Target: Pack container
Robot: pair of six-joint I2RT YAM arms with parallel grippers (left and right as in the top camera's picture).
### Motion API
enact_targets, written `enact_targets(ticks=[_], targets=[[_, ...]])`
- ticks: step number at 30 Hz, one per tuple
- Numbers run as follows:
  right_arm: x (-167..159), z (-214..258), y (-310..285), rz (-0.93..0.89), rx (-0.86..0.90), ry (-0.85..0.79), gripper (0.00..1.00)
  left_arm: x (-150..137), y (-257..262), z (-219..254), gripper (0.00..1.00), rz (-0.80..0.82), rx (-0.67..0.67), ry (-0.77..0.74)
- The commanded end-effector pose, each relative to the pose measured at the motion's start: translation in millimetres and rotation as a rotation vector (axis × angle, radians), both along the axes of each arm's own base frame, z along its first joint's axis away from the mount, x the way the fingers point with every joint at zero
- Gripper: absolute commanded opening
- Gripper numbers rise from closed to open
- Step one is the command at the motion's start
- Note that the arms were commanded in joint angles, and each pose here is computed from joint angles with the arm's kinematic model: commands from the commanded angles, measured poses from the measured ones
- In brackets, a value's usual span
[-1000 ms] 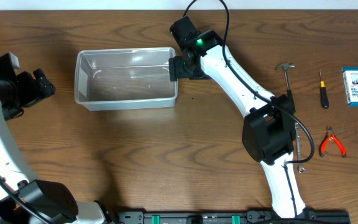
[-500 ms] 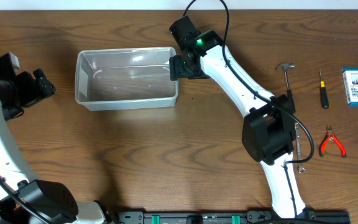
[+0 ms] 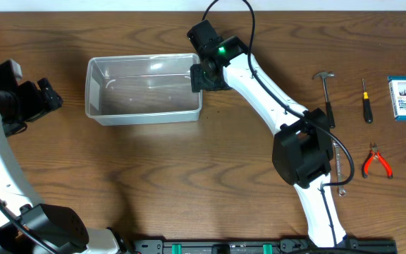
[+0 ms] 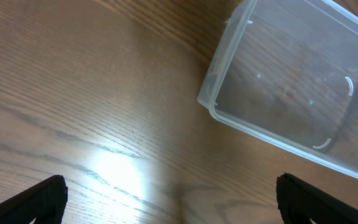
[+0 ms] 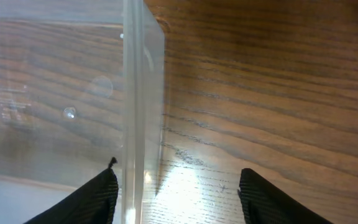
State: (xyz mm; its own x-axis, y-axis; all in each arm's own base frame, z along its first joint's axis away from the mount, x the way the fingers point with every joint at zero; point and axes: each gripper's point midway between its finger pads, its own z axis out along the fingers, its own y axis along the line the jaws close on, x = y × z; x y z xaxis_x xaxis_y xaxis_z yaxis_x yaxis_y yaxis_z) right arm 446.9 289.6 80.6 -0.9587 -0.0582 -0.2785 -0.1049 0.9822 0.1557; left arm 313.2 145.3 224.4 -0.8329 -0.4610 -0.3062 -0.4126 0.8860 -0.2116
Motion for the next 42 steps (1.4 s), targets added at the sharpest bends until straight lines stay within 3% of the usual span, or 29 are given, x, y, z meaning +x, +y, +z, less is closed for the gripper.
enact_targets(ticks=[1, 8, 19, 26, 38, 42], targets=[[-1, -15, 4, 0.009, -0.022, 0.017, 0.66, -1, -1, 0, 0.98, -0.016, -0.008, -0.001], [-9, -43, 3, 0.027, -0.050, 0.080, 0.61, -1, -1, 0, 0.98, -0.017, -0.008, -0.001], [-9, -45, 4, 0.042, -0.054, 0.078, 0.59, -1, -1, 0, 0.98, -0.016, -0.007, -0.001], [-6, -41, 7, 0.051, -0.040, 0.067, 0.54, -1, -1, 0, 0.98, -0.016, -0.007, -0.001], [9, -4, 17, 0.064, -0.004, -0.003, 0.55, -1, -1, 0, 0.98, -0.016, -0.007, -0.001], [11, 2, 18, 0.064, 0.004, -0.015, 0.46, -1, -2, 0, 0.98, -0.016, -0.009, 0.001]])
